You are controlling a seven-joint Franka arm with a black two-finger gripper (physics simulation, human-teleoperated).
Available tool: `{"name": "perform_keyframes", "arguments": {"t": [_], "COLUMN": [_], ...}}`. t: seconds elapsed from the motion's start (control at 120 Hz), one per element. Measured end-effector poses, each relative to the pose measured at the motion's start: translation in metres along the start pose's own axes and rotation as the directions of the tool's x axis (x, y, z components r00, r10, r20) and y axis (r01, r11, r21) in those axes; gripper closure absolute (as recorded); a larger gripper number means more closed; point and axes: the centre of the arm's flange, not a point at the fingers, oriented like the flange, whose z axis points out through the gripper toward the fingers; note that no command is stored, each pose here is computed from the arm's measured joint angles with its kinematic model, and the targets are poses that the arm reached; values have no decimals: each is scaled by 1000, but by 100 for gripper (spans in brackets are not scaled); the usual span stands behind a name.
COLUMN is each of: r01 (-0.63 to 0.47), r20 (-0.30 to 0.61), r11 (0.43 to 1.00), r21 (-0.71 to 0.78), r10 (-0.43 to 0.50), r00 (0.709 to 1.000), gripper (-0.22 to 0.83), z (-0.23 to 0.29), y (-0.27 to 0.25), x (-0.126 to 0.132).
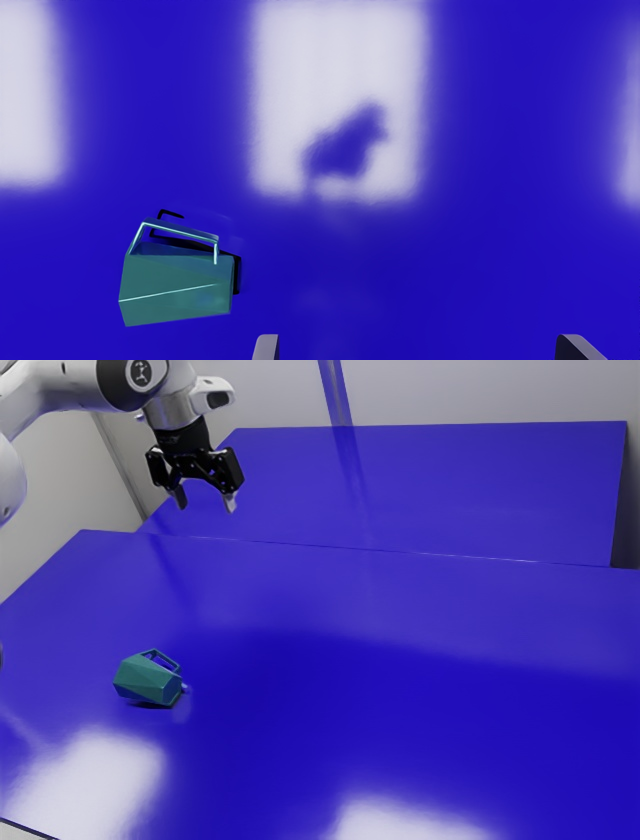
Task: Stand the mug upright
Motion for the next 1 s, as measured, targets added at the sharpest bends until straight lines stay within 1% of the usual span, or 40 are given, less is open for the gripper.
{"name": "perform_keyframes", "arguments": {"t": [0.15,0.317,0.433,0.542,0.65,0.717,0.783,0.85,1.0], "r01": [-3,-8,29,93,169,210,233,245,228], "r20": [0,-2,44,99,161,197,225,235,219], "r11": [1000,1000,997,987,965,948,933,920,899], "r21": [6,-4,-67,-133,-202,-240,-274,-306,-374], "r10": [3,8,-26,-80,-137,-165,-173,-176,-153], "r00": [1000,1000,999,992,977,967,959,956,964], "gripper": [0,0,0,0,0,0,0,0,0], "z": [0,-7,7,32,60,84,109,128,162], "y": [2,6,-10,-34,-55,-65,-75,-91,-136], "x": [0,-7,-19,-33,-57,-65,-71,-77,-95]}}
